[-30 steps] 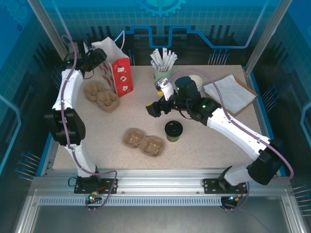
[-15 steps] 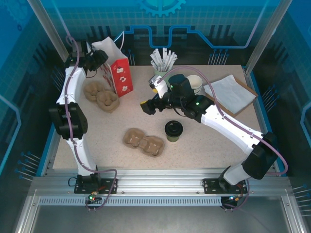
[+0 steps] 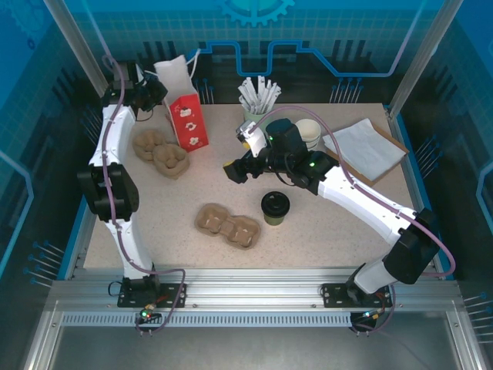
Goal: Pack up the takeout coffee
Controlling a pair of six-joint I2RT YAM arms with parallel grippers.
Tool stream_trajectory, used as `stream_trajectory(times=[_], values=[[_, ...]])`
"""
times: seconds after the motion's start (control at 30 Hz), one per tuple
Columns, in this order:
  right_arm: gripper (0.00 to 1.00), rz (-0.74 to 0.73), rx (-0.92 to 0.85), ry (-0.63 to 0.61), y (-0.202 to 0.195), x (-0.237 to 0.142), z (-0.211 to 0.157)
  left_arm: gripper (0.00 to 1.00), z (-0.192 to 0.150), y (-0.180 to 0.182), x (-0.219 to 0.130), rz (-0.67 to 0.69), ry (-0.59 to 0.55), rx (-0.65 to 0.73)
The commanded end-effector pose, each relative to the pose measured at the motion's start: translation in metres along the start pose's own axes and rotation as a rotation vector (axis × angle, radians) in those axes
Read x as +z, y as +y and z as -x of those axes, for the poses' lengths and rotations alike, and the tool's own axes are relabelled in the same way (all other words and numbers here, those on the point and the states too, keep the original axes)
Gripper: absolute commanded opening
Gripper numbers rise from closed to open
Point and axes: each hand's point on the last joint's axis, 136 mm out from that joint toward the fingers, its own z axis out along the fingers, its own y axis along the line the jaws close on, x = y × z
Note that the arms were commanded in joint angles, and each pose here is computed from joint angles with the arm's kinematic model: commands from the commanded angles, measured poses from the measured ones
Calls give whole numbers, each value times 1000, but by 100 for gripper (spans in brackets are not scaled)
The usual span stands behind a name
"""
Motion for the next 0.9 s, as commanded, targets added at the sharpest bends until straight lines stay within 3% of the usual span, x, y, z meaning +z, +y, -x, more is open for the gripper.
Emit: stream_trajectory(times=[0.0,0.23,0.43,0.6,0.87], values=[[95,1,-28,-12,8,-9,8,12,17,-22,-16,-48,-41,22],[95,-15,-43,-18,9,-30,12,2,36,-60,-56,-138,-93,47],[95,-116,-83,-21,-1,-66,13,0,41,-106,-121,-239,-156,120],[96,-215,-101,21,-19,-100,2,0,5,-140,-170,-321,-120,315],[96,-281,-56,44,-43,-143,-16,0,-69,-152,-215,-507,26,528]])
